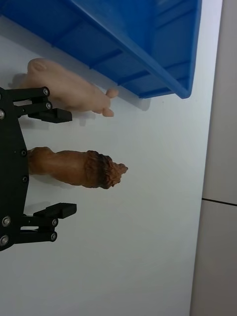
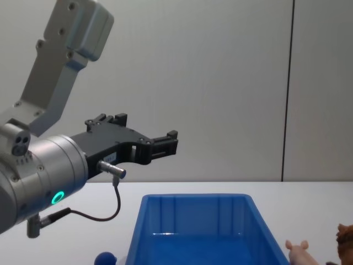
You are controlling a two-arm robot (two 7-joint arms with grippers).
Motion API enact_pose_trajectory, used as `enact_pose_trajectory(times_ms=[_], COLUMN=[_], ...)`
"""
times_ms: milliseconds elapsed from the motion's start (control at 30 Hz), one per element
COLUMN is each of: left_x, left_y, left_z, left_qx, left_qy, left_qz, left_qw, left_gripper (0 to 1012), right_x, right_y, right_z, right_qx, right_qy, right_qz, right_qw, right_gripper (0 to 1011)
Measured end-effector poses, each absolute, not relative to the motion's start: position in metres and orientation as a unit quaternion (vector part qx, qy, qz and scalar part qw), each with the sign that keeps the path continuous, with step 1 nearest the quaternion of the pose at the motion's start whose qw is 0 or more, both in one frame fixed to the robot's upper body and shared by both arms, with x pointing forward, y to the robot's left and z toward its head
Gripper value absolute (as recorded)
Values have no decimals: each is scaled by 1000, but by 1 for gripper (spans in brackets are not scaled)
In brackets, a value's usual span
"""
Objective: Pick up the two dolls from the table and place them into the box.
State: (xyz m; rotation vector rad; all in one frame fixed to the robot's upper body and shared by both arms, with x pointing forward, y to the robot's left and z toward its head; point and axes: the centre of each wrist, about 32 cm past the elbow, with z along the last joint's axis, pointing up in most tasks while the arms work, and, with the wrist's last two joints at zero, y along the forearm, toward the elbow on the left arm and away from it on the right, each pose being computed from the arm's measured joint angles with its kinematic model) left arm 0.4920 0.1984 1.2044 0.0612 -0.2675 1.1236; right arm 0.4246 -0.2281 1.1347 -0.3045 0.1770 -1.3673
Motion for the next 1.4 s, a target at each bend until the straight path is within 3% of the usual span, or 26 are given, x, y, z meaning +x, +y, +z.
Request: enact_pose_trajectory(times_ms=[567,933,1133,1400], left_x=[492,492,492,492], left_y=[198,198,198,198], left_z=[1204,1204,1204,1204], left_qx=[29,29,29,29], left_qy=[-126,-126,-126,-126], left_qz=[531,531,531,531], left_qw=[837,837,837,837], left_gripper=[1001,1001,1001,1001], right_x=[426,425,425,425], right_y=[-228,-231,-232,-233], right_z=[1129,1128,1128,1127], right_qx=[-164,-168,-163,-146], right_qy=[95,93,91,91], right_qz=[-632,-637,-636,-623], right_qw=[751,746,749,763], right_gripper=[996,729,503,291])
